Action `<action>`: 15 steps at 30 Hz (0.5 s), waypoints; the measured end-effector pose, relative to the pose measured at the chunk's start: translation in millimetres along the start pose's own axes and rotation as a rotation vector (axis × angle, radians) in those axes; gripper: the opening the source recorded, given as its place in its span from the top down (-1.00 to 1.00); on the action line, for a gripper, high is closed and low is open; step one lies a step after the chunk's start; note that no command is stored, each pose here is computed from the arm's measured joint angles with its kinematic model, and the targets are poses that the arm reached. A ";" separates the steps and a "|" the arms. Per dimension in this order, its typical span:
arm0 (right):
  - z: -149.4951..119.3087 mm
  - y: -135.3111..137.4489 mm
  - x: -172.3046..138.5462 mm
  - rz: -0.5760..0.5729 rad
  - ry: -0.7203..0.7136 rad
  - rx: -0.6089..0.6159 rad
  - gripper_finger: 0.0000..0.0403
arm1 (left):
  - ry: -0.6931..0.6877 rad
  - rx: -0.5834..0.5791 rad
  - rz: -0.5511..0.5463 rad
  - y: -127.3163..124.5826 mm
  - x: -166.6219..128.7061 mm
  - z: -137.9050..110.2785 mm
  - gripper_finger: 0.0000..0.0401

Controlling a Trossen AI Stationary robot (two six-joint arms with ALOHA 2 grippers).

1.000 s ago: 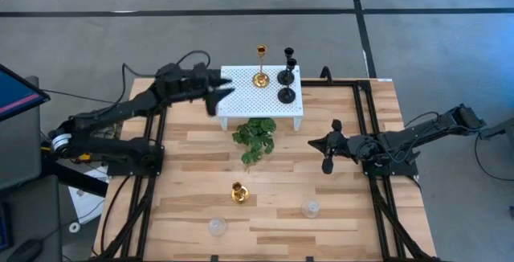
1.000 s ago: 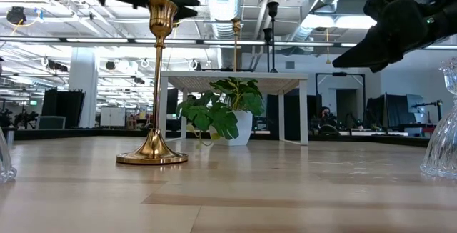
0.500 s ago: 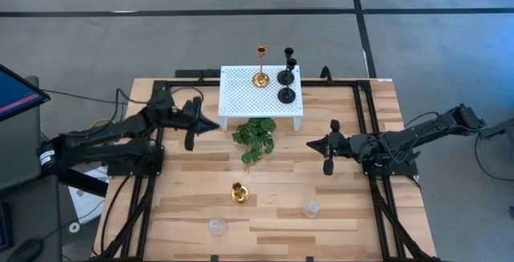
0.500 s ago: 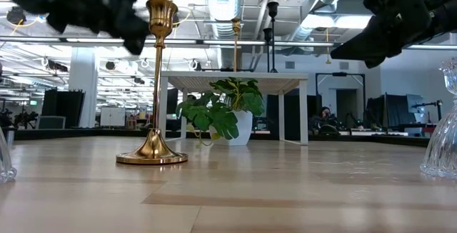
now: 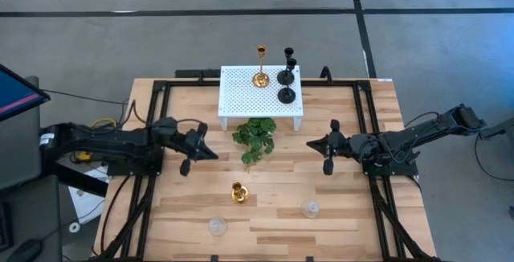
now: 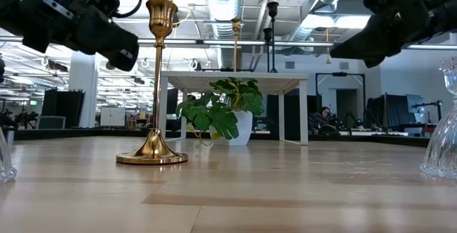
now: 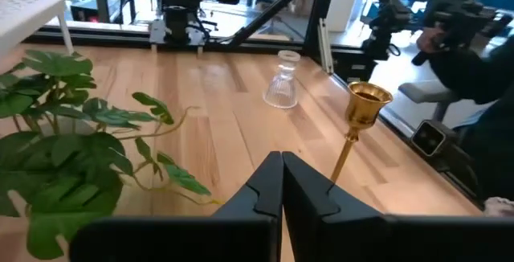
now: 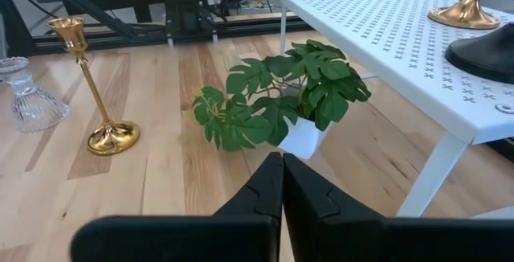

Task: Pick & Place candle stick holders
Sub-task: Put the gold candle holder on the shelf aligned with the other gold candle holder

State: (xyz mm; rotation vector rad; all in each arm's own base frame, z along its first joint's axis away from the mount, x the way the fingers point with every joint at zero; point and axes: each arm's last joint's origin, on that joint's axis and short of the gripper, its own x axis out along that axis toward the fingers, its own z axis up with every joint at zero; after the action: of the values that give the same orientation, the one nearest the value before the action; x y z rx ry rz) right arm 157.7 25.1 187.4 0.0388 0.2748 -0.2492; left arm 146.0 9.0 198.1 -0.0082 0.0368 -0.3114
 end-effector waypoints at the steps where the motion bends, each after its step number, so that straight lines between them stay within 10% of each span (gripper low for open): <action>1: 0.2 0.0 0.0 0.000 -0.002 0.001 1.00 | 0.003 -0.001 0.003 -2.6 1.6 -0.4 0.98; 15: 3.1 0.4 0.0 0.003 -0.030 0.017 1.00 | 0.139 0.110 0.071 -41.3 23.7 -17.4 0.98</action>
State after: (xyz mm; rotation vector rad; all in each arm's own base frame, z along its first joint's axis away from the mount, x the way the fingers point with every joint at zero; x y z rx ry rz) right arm 158.7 25.2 190.4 0.0521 0.2426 -0.2493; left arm 155.3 -37.6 180.4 0.1236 0.1570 -0.2423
